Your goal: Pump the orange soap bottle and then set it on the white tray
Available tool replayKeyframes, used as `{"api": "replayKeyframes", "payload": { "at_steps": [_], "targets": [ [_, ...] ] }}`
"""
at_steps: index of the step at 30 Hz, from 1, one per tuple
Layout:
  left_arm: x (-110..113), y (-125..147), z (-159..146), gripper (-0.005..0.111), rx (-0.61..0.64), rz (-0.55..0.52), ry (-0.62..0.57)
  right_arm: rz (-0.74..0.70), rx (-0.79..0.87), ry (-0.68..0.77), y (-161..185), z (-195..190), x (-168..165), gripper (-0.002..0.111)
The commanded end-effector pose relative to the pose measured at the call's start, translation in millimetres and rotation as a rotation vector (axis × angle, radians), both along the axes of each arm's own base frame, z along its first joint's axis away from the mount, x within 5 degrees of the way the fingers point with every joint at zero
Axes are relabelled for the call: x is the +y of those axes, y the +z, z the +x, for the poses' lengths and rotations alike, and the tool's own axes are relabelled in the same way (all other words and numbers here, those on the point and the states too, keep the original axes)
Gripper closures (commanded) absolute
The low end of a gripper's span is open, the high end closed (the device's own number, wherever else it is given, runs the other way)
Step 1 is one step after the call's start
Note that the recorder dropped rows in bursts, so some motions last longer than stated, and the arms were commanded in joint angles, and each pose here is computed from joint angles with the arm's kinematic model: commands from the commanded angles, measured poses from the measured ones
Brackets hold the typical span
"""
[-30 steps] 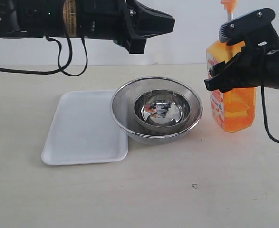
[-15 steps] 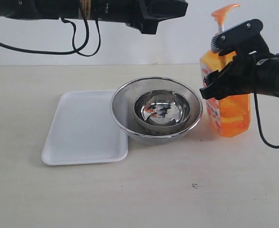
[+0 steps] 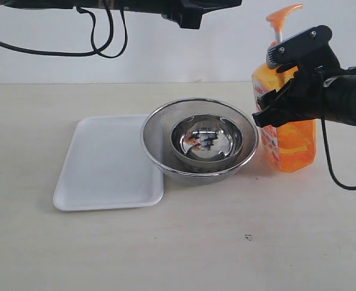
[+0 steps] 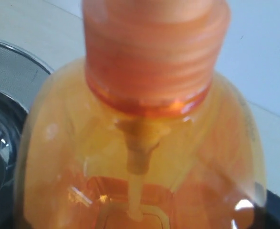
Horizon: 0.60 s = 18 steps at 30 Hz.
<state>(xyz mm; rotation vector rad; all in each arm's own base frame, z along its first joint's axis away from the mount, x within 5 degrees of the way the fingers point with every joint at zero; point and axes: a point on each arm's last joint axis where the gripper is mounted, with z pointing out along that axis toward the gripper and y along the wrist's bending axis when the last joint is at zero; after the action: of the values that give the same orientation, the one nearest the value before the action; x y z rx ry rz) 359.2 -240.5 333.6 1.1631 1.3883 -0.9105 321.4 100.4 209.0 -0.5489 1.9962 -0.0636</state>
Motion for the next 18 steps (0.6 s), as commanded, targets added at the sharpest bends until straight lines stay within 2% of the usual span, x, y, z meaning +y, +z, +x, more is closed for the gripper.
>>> {"api": "replayKeyframes", "payload": {
  "at_steps": [1,6,9,15,18],
  "targets": [
    [-1,3,1,0.102,0.015,-0.025,0.009,-0.011,-0.058,0.002,9,3,-2,0.109],
    [-1,8,7,0.102,-0.011,-0.020,0.083,-0.057,-0.043,0.047,7,2,0,0.109],
    [-8,15,7,0.102,-0.032,-0.020,0.113,-0.057,-0.038,0.049,7,1,0,0.109],
    [-40,18,4,0.102,-0.121,0.051,0.140,-0.057,-0.036,0.049,7,1,0,0.109],
    [-58,16,25,0.102,-0.071,0.027,0.219,-0.058,-0.026,0.052,6,1,0,0.109]
  ]
}}
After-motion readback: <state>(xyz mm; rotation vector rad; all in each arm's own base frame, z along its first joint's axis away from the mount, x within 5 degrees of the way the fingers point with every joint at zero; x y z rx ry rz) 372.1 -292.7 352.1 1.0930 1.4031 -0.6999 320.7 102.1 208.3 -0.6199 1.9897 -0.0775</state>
